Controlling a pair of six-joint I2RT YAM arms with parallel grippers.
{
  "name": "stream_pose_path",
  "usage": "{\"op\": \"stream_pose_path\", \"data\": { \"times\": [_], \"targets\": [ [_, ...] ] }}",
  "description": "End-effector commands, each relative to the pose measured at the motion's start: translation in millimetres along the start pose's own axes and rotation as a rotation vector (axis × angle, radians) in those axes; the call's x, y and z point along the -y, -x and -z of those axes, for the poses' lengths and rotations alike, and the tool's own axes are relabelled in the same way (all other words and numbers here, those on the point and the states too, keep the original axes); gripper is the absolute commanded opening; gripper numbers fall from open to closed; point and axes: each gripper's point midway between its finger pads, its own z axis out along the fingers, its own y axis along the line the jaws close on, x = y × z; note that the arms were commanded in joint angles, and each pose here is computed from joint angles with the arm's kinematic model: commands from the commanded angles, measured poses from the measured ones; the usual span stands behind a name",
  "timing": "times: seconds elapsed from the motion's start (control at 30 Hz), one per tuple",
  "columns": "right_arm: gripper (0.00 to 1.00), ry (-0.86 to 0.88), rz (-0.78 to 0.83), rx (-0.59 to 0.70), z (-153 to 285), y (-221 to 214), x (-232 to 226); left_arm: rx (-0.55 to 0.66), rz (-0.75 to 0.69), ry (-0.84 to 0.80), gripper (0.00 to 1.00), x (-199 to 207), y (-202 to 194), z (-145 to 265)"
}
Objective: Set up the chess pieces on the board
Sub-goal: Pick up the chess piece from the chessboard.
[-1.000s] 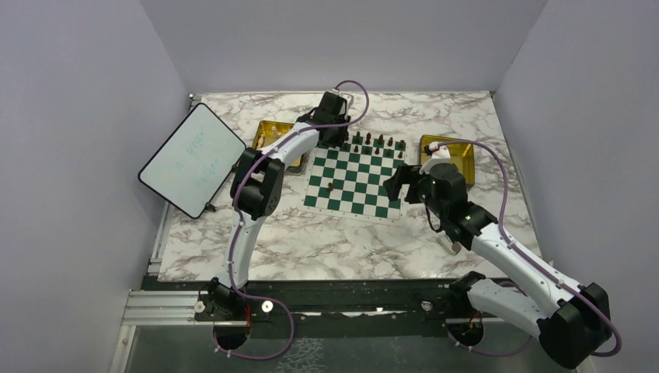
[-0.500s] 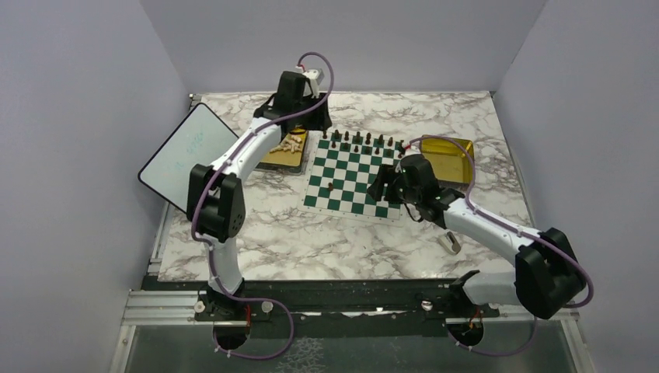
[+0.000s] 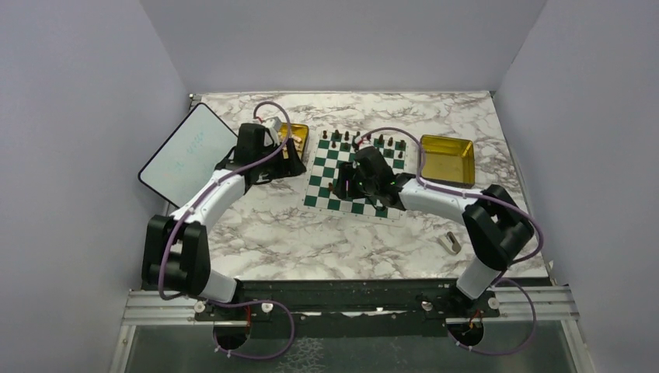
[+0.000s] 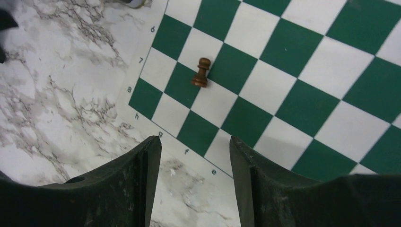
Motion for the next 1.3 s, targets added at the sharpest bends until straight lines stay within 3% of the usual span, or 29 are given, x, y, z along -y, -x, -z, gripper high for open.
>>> {"op": "stream_pose_path", "data": {
  "times": [0.0,0.27,0.53,1.27],
  "targets": [
    [0.58,-0.021,0.036,0.043,-21,16,-11,0.144,0.039,-0.013,0.78,3,10,28],
    [0.51,-0.097,0.076,-0.003,-56,10,-3,0.180,-0.017,0.071,0.82,-14,-5,49],
    [0.39,-0.104,0.098,-0.010,-72,15,-6,0.182,-0.029,0.025,0.82,-4,-3,51],
    [0.31,-0.118,0.130,-0.087,-85,-7,-1,0.177,-0.040,-0.007,0.82,2,-5,53]
  ]
}}
